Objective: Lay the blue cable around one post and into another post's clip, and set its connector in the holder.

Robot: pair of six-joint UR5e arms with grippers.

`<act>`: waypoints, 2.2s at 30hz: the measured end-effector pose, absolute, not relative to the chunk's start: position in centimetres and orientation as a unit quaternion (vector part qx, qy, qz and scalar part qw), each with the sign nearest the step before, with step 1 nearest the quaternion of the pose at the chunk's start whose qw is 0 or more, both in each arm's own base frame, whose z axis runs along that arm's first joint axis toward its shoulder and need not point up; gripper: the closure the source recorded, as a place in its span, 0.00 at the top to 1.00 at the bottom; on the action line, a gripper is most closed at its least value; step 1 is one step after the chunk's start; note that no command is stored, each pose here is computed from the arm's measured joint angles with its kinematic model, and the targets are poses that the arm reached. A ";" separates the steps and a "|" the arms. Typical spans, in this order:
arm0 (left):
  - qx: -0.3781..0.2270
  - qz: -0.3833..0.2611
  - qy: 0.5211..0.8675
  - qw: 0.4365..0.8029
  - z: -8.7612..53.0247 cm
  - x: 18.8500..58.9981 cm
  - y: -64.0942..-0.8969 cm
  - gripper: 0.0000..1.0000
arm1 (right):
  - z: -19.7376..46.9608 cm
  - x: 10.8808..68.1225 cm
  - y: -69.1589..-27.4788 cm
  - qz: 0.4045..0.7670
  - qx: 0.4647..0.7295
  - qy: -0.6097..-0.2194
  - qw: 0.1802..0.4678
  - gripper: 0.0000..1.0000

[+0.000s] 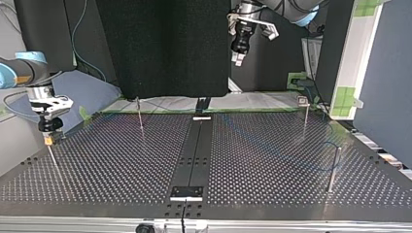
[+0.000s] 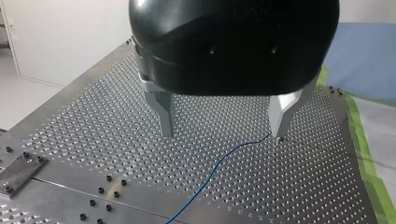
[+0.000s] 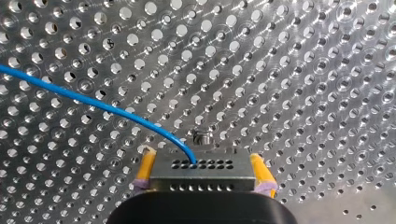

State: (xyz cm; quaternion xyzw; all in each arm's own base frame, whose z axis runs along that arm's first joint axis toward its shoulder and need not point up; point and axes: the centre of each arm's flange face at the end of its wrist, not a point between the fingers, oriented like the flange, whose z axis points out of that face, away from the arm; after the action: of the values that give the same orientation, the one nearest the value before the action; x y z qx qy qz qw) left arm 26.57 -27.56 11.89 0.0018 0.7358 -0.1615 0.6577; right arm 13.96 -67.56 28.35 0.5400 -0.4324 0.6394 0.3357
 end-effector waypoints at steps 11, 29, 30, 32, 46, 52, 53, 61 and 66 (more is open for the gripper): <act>0.003 -0.161 0.736 0.657 11.9 26.6 -27.6 1.00 | 28.4 14.0 -67.6 0.639 0.540 -0.432 0.336 0.99; 0.003 -0.161 0.736 0.658 11.9 26.6 -27.6 1.00 | 28.3 14.0 -67.6 0.639 0.540 -0.432 0.336 0.99; 0.003 -0.161 0.736 0.658 11.9 26.6 -27.6 1.00 | 28.4 14.0 -67.6 0.639 0.540 -0.432 0.336 0.99; 0.003 -0.161 0.736 0.658 11.9 26.6 -27.6 1.00 | 28.4 14.0 -67.6 0.639 0.540 -0.432 0.336 0.99; 0.003 -0.160 0.736 0.658 11.9 26.6 -27.6 1.00 | 28.3 14.0 -67.6 0.639 0.540 -0.432 0.336 0.00; 0.003 -0.160 0.737 0.657 11.9 26.5 -27.5 1.00 | 28.3 14.0 -67.6 0.639 0.540 -0.432 0.336 0.00; 0.003 -0.160 0.737 0.657 11.9 26.5 -27.5 1.00 | 28.4 14.0 -67.6 0.639 0.540 -0.432 0.336 0.00; 0.004 -0.160 0.737 0.656 11.8 26.5 -27.6 1.00 | 28.4 14.0 -67.6 0.639 0.540 -0.432 0.336 0.00; 0.005 -0.161 0.737 0.656 11.8 26.4 -27.7 1.00 | 28.4 14.0 -67.6 0.639 0.540 -0.432 0.336 0.00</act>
State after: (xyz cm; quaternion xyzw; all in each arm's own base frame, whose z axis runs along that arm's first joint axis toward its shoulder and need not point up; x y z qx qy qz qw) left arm 26.40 -27.66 11.85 0.0054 0.7373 -0.1613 0.6560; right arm 13.96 -67.56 28.35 0.5400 -0.4324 0.6394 0.3357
